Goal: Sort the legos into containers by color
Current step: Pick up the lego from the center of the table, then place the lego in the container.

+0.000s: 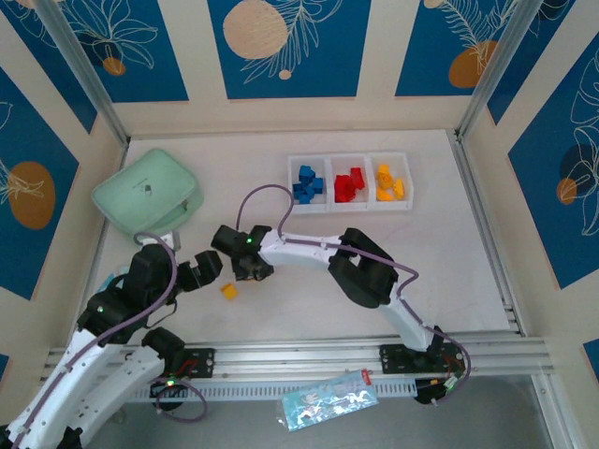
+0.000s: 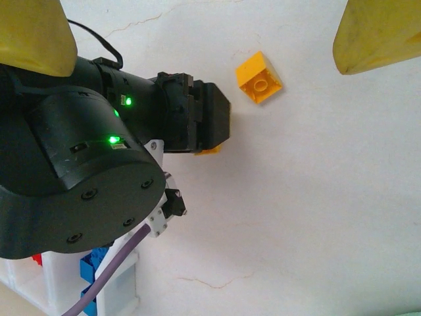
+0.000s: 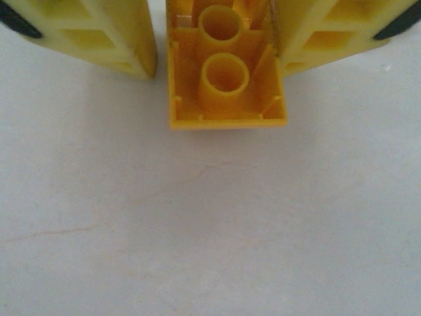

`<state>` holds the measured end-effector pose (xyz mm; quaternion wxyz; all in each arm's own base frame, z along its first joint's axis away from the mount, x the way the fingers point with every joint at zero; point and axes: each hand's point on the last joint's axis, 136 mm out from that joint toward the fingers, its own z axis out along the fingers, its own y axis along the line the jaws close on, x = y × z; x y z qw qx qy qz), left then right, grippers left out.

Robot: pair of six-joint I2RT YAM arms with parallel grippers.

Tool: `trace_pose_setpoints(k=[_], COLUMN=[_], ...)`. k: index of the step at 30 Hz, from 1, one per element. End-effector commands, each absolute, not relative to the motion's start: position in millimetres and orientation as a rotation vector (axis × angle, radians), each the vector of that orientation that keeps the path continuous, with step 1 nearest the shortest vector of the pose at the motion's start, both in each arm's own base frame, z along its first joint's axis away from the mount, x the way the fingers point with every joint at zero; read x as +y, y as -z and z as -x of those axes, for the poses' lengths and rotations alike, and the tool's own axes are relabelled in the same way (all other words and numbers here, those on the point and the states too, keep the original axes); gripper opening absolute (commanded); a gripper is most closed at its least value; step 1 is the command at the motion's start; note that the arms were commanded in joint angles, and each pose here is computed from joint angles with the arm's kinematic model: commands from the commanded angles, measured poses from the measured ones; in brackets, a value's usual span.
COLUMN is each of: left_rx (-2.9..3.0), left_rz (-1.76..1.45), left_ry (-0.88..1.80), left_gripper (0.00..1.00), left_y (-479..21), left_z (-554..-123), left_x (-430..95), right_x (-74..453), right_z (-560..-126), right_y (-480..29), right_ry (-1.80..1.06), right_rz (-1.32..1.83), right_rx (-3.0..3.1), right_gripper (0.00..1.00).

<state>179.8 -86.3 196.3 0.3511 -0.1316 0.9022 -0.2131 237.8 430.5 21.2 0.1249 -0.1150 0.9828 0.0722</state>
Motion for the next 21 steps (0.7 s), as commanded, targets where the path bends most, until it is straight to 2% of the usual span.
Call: trace_pose_setpoints(k=[1,7,11,21], left_rx=[2.34,2.333,2.33,2.339], left_rz=[0.312,0.297,0.261,0.127], left_ry=[0.56,0.593,0.652,0.832], left_gripper=[0.99,0.99,0.99,0.99], left_y=[-197.6,-202.3,-204.4,-198.0], left_z=[-181.9,-184.0,-188.4,-212.2], left_x=[-89.6,-95.4,-107.5,-155.6], right_x=[423.2,419.8,396.8,273.7], right_z=[-232.8,-238.9,-247.7,-296.9], right_y=[-25.9,-50.3,-75.2,-116.3], right_ry=[-0.206,-0.25,-0.269,-0.216], right_rz=[0.364,0.4,0.364,0.111], right_rx=[2.881,2.827,2.787,2.716], right_gripper=[0.38,0.34,0.34,0.34])
